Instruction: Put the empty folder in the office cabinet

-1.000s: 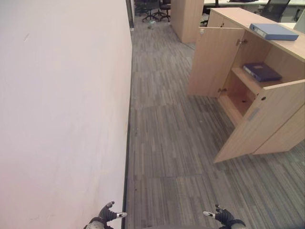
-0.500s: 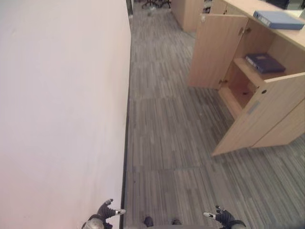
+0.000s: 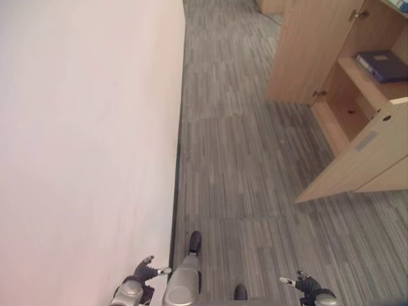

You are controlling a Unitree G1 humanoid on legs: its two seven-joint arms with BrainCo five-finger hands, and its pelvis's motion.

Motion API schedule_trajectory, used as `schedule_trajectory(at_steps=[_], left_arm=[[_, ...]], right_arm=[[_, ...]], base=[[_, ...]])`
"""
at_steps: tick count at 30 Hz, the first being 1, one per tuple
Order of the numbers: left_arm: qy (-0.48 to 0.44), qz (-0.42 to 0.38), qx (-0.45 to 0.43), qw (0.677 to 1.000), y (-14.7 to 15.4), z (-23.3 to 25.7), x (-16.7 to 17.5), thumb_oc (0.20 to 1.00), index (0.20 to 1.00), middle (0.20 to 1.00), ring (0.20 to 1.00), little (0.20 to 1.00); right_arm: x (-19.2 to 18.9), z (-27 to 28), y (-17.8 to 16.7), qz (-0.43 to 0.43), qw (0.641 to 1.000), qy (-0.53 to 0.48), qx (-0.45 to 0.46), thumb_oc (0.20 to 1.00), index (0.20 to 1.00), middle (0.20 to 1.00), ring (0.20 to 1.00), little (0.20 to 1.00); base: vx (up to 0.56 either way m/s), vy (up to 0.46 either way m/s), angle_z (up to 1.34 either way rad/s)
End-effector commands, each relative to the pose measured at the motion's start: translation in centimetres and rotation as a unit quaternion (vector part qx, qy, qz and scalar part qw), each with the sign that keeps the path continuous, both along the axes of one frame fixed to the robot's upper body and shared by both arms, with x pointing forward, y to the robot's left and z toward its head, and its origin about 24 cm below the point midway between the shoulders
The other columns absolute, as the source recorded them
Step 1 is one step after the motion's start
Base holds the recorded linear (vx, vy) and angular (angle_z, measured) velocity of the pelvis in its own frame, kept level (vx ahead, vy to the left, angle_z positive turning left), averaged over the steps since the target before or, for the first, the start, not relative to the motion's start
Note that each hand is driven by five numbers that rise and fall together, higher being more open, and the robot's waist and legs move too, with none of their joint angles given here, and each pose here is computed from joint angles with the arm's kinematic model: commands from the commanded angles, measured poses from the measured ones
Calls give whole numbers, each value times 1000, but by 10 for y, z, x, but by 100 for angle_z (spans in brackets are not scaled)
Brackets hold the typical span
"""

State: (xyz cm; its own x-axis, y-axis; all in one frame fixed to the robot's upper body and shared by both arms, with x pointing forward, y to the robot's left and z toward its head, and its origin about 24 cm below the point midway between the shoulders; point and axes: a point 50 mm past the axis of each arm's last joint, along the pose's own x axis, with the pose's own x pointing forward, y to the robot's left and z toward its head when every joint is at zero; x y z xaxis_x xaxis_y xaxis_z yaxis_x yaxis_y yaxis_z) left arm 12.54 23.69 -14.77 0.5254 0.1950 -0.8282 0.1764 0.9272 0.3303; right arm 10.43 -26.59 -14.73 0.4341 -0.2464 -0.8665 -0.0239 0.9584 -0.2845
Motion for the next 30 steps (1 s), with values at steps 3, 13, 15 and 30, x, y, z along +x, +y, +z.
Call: schedule_trajectory(at_steps=[3, 13, 15, 30], left_arm=[[-29, 29, 1, 999, 9, 5, 3, 1000, 1000, 1000, 1000, 1000], [-23, 22, 17, 999, 20, 8, 2, 1000, 1000, 1000, 1000, 1000], [-30, 25, 16, 999, 21, 9, 6, 1000, 1000, 1000, 1000, 1000], [-89, -44, -8, 995, 0, 23, 40, 1000, 1000, 1000, 1000, 1000]], right_arm=[[2, 1, 0, 11, 1000, -4, -2, 1000, 1000, 1000, 1000, 1000], [-5, -2, 3, -11, 1000, 8, 11, 1000, 1000, 1000, 1000, 1000], [-2, -2, 2, -18, 1000, 1, 11, 1000, 1000, 1000, 1000, 1000], [-20, -6, -3, -72, 997, 31, -3, 1000, 1000, 1000, 1000, 1000]], base=[[332, 123, -82], [277, 192, -30], [108, 101, -43], [130, 49, -86]])
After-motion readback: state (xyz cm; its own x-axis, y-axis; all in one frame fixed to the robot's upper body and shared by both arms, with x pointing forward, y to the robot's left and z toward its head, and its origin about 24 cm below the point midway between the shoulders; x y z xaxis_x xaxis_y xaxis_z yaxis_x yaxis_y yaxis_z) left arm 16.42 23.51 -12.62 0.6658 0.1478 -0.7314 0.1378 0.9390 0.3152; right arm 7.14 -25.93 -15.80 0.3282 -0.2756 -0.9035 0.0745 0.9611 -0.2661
